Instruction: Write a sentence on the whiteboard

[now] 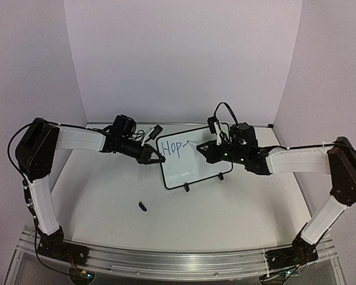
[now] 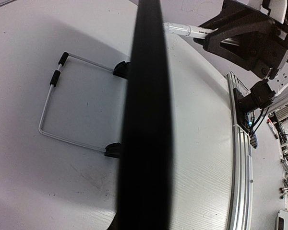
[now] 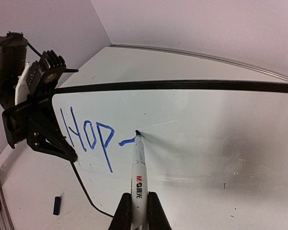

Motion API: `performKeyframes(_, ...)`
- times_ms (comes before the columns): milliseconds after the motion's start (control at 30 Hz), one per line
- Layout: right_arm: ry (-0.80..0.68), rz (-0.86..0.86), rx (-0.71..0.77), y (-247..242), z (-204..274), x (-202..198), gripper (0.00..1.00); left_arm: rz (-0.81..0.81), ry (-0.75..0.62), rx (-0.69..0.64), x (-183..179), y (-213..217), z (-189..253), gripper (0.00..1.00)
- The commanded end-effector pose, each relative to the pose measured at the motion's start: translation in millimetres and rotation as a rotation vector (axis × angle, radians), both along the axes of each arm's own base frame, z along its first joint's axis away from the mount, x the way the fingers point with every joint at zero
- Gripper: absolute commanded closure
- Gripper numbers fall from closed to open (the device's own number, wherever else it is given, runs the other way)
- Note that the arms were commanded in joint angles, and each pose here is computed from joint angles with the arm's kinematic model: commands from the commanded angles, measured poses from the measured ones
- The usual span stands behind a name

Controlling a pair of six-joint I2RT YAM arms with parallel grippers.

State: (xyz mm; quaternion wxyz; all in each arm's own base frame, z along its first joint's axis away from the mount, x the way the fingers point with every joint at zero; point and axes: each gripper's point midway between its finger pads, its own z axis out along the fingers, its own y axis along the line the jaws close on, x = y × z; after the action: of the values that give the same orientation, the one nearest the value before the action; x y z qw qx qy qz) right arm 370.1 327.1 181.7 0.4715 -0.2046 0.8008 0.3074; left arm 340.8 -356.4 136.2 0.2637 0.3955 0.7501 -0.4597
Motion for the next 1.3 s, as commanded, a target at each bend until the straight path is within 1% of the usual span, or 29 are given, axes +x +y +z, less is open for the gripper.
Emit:
performKeyframes(0,-0.055,0.013,0.039,8,21,10,1.00,-0.028,0.052,0.010,-7,-5,-5,1.00)
performKeyframes(167,-0.052,0.030,0.049,11,21,9,1.00,-0.028,0.055,0.010,-7,-5,-6,1.00)
performKeyframes(467,0.008,0.071,0.049,19,0,5,1.00,-0.029,0.052,0.009,-7,-6,-5,1.00)
performKeyframes(900,0.058,0.040,0.031,3,-24,-9,1.00,-0.028,0.054,0.010,-7,-6,-6,1.00)
performKeyframes(1267,0.019,-0.035,0.020,-12,-15,-5,1.00,-0.029,0.054,0.008,-7,-6,-5,1.00)
